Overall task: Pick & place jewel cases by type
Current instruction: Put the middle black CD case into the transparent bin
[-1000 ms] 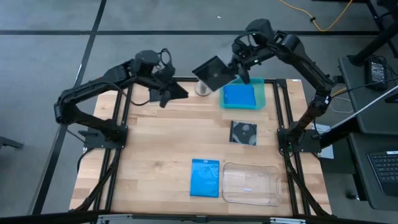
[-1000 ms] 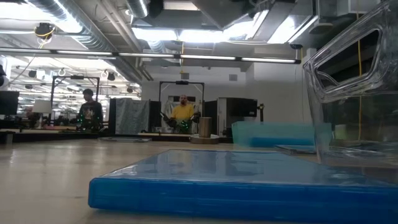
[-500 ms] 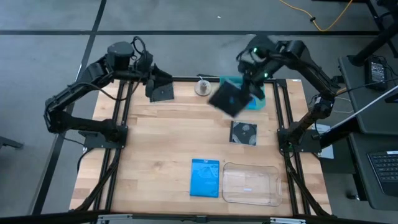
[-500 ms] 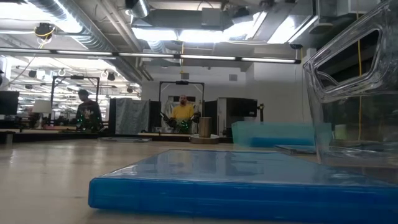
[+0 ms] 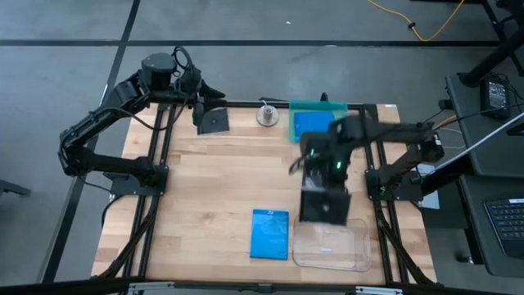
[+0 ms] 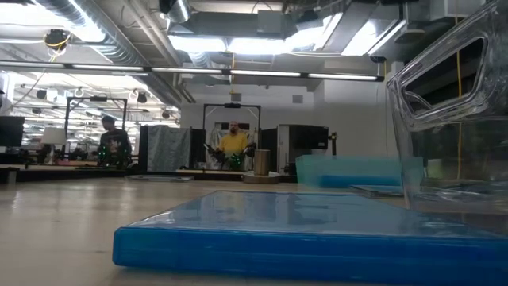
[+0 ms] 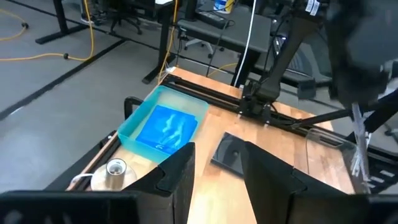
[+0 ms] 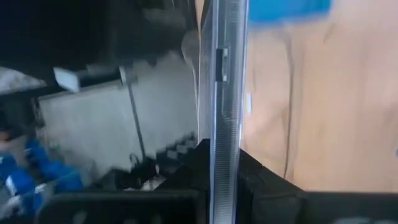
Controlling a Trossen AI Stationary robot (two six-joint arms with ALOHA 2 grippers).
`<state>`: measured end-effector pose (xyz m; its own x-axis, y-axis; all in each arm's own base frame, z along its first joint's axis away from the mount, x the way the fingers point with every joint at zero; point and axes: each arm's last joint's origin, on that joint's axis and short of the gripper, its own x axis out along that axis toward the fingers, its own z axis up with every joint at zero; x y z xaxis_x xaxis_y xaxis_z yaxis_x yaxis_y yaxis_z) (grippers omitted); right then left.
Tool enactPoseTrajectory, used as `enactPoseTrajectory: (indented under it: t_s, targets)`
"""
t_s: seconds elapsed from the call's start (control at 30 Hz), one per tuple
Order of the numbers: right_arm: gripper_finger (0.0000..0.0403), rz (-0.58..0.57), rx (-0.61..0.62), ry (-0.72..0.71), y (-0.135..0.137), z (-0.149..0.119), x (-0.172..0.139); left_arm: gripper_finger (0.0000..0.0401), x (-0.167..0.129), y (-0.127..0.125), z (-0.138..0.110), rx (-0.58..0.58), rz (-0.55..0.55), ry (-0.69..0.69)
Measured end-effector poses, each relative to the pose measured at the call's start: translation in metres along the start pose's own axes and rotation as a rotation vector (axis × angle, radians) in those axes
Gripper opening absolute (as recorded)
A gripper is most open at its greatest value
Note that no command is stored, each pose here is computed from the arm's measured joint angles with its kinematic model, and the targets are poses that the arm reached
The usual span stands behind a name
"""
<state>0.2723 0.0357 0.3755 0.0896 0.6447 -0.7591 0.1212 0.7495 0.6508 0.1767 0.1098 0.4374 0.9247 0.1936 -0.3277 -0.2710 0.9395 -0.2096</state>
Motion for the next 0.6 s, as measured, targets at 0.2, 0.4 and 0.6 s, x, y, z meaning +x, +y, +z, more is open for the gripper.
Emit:
enactPoseTrajectory:
  t_s: [0.2,0.4,0.6]
  targets:
    - [0.0029,0.049,0.073,0.103,-0.017,0.006,0.082,0.0127,0.000,0.000,-0.001,0.019,0.000,0.006]
    - [0.0027,0.076,0.152,0.130,-0.037,0.002,0.131,0.0124,0.000,0.000,-0.005,0.007,0.002,0.047]
    - [0.0035,0.080,0.206,0.127,-0.054,-0.004,0.159,0.0124,0.000,0.001,-0.008,0.025,0.003,0.076]
